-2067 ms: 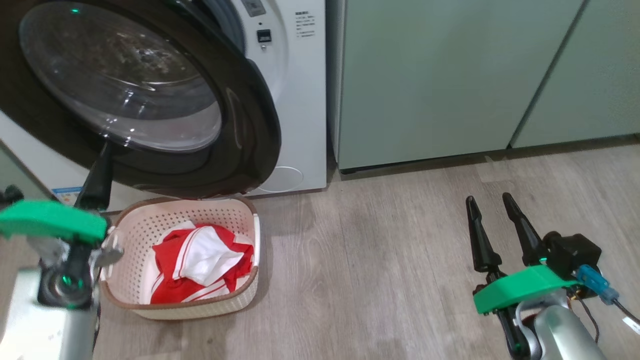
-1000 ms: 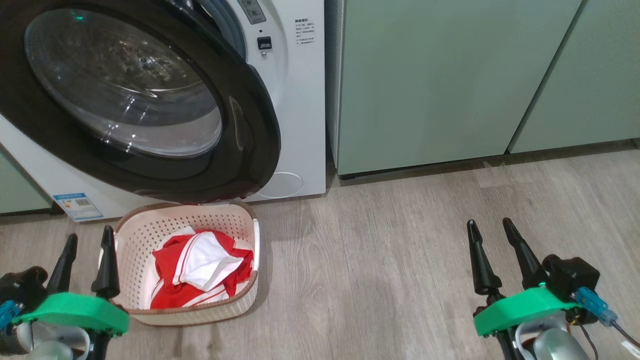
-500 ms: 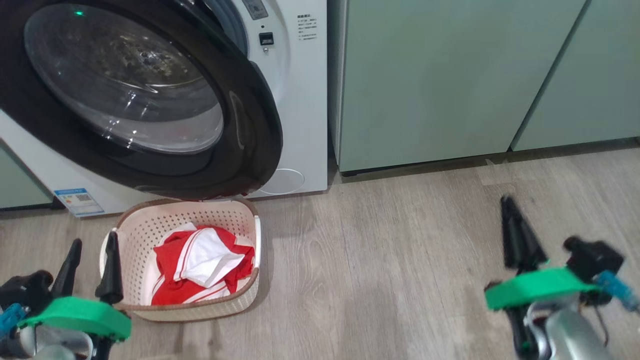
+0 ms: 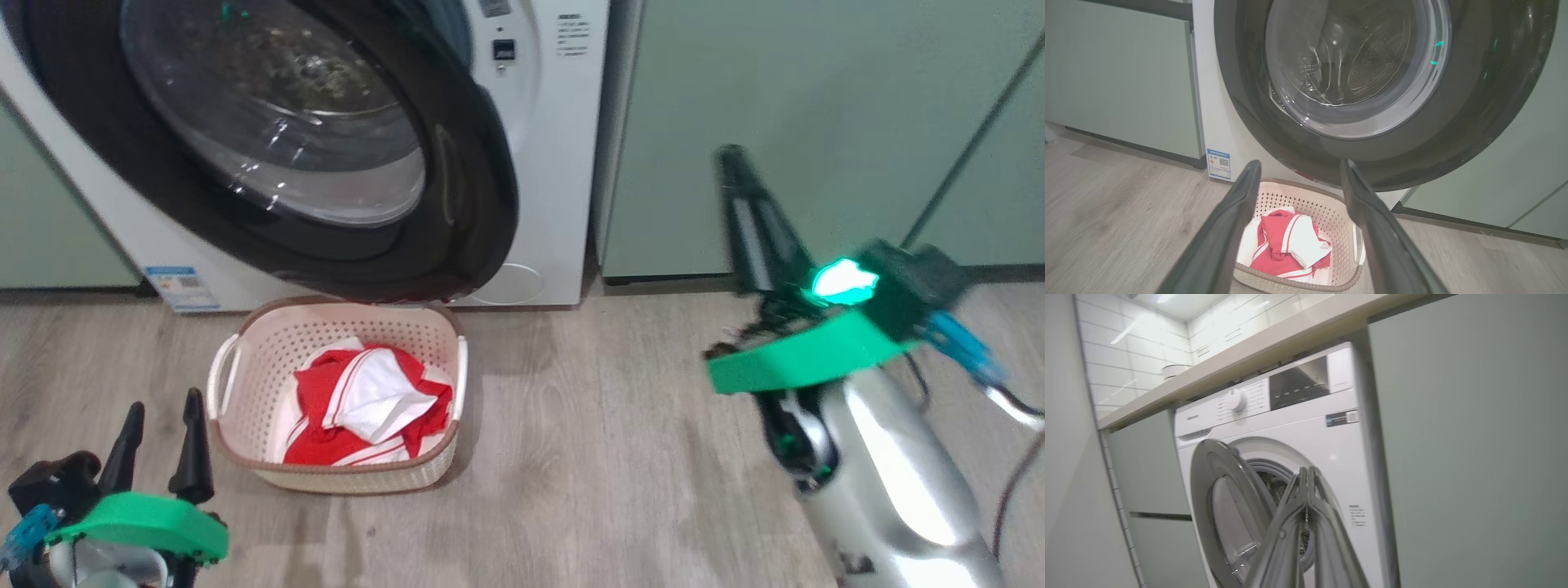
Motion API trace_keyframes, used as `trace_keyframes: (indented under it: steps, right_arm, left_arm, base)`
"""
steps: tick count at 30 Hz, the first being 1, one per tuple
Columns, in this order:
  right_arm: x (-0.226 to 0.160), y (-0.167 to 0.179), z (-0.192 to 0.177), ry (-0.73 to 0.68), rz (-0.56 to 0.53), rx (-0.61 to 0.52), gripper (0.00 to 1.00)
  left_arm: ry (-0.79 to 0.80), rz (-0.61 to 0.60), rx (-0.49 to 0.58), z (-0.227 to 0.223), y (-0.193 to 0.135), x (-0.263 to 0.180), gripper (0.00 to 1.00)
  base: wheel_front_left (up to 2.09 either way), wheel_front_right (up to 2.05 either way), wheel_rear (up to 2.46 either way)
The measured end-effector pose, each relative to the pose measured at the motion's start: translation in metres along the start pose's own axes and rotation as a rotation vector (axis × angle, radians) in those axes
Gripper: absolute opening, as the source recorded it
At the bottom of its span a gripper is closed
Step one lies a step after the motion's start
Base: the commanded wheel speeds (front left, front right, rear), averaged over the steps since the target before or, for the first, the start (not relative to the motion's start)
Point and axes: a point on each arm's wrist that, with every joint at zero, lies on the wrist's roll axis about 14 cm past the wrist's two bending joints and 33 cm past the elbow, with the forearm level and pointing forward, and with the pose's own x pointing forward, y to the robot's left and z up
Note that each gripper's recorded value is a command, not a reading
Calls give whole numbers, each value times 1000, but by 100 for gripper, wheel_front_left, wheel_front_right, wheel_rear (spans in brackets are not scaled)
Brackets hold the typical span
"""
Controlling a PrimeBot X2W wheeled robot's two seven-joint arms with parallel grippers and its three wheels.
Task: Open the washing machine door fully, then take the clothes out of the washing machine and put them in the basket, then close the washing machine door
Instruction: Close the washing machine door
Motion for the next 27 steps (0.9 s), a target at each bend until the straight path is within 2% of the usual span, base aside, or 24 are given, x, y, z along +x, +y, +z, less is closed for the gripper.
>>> trace_keyframes:
  steps: [5,9,17,27]
  right_arm:
    - [21,56,-31,94,218,-19,0]
    - [25,78,-74,224,302,-4,0]
    - [32,80,-145,440,334,0,0]
    - [51,61,-196,557,302,24,0]
  left_arm:
    - [3,40,-6,-3,10,-11,100]
    - [12,61,-2,-7,16,-20,100]
    - [-2,124,-26,-5,30,-28,100]
    - [7,167,-32,-8,37,-20,100]
  base:
    - [0,0,0]
    - [0,0,0]
    - [0,0,0]
    - [0,0,0]
